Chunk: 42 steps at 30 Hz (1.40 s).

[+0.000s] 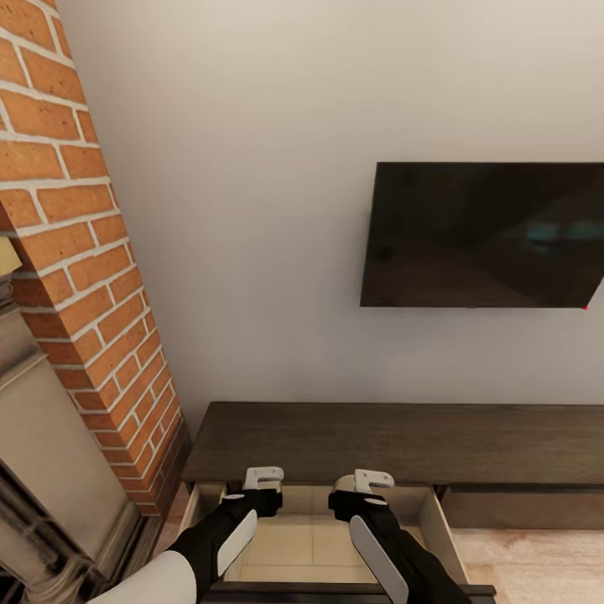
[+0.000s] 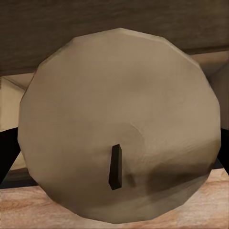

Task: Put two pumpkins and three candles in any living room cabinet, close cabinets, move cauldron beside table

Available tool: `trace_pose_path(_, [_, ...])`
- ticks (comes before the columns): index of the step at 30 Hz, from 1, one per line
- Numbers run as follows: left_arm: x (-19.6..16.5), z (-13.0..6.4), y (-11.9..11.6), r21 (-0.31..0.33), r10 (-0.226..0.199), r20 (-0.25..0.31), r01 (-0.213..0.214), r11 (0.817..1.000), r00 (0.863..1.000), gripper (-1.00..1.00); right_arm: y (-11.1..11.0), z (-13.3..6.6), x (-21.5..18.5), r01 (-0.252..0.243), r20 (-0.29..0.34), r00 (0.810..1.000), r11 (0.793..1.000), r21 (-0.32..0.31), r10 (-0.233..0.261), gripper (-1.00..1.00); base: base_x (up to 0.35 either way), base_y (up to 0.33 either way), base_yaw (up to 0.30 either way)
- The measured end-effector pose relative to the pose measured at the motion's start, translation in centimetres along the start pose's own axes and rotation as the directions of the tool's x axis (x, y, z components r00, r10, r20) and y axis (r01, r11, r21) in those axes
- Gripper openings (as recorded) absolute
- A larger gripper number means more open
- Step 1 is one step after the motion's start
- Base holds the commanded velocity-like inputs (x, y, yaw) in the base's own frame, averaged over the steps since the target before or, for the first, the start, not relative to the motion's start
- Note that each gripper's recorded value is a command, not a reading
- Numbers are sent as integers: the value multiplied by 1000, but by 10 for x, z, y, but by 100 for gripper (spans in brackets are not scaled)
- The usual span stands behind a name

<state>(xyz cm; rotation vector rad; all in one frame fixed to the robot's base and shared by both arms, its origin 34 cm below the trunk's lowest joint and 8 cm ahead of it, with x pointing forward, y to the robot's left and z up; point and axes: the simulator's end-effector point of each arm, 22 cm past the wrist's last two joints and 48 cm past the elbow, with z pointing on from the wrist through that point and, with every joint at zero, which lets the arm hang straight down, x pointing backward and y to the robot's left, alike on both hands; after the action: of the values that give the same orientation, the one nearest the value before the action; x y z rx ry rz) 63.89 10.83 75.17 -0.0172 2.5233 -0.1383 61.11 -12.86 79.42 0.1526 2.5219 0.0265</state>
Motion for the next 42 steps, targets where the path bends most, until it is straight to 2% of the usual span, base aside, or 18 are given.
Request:
trace_pose_path(4, [6, 4, -1, 4, -1, -21, 1, 1000, 1000, -100, 1, 3, 1, 0, 1, 1000, 1000, -2, 0, -100, 0, 0, 0])
trace_pose_path(7, [19, 5, -3, 10, 15, -86, -14, 1000, 996, -100, 2, 6, 3, 1, -4, 1000, 1000, -5, -1, -100, 0, 0, 0])
trace_pose_path(9, [20, 5, -6, 19, 21, -110, -19, 1000, 994, -100, 3, 8, 6, 6, -15, 1000, 1000, -6, -6, -100, 0, 0, 0])
trace_pose_path(13, [21, 7, -7, 21, 24, -123, -22, 1000, 992, -100, 3, 12, 11, 11, -30, 1000, 1000, -7, -11, -100, 0, 0, 0])
trace_pose_path(19, [25, 13, 2, -19, 21, -132, -24, 1000, 991, -100, 4, 18, 18, 20, -50, 999, 1000, -10, -21, -100, 0, 0, 0])
trace_pose_path(25, [41, 17, 3, -19, 29, -196, -33, 999, 980, -100, 13, 22, 29, 29, -85, 996, 999, -26, -31, -100, 0, 0, 0])
trace_pose_path(31, [47, 22, 3, -17, 31, -211, -35, 999, 977, -100, 18, 26, 40, 15, -145, 989, 999, -40, -20, -100, 0, 0, 0])
trace_pose_path(42, [52, 34, 4, -15, 35, -213, -39, 999, 977, -100, 16, 37, 46, 15, -153, 988, 999, -30, -20, -100, 0, 0, 0])
